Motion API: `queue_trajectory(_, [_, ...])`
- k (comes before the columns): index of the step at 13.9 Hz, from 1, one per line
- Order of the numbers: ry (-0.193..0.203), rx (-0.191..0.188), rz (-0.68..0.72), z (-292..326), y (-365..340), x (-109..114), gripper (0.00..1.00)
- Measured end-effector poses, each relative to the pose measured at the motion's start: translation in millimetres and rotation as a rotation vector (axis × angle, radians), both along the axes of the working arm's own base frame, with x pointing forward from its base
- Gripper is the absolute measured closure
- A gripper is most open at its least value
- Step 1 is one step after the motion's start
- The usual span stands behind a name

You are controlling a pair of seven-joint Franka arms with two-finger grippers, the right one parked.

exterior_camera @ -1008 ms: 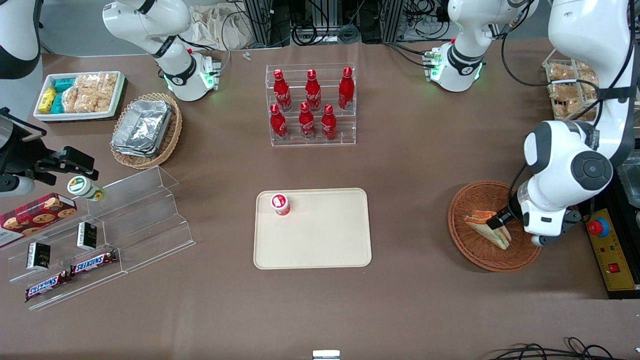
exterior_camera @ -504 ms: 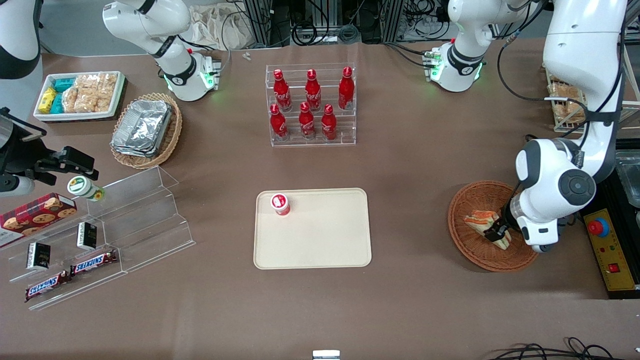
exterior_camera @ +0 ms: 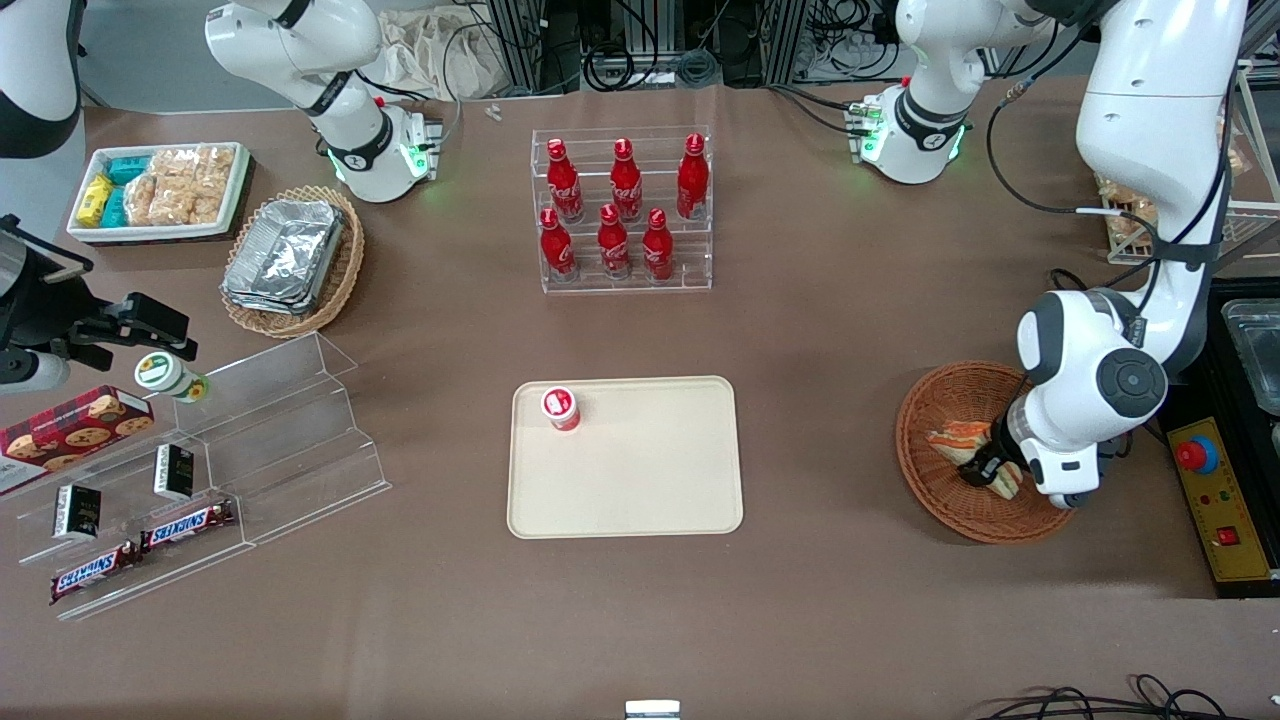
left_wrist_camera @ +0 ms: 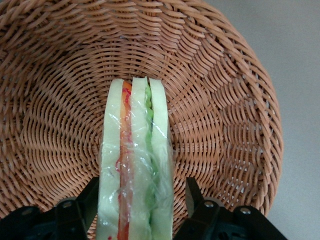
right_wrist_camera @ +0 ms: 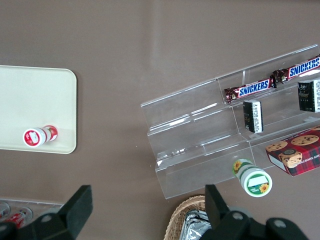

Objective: Place sandwich from basket to tray
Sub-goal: 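Close the left gripper on the wrapped sandwich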

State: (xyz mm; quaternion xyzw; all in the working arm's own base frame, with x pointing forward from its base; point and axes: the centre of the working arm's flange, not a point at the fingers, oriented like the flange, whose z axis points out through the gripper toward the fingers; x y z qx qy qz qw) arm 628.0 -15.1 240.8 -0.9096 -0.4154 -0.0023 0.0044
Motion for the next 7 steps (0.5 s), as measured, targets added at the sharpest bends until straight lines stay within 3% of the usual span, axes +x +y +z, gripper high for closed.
queue_trajectory(1, [-0.002, 0.0, 0.005, 1, 1, 0, 0.29])
queue_trajectory(3, [-0.01, 0.001, 0.031, 7, 10, 1, 0.52])
queue_trajectory(5, [-0.012, 0.003, 0.044, 19, 15, 1, 0.68])
queue_trajectory(7, [0.008, 0.008, 0.056, 43, 14, -1, 0.72])
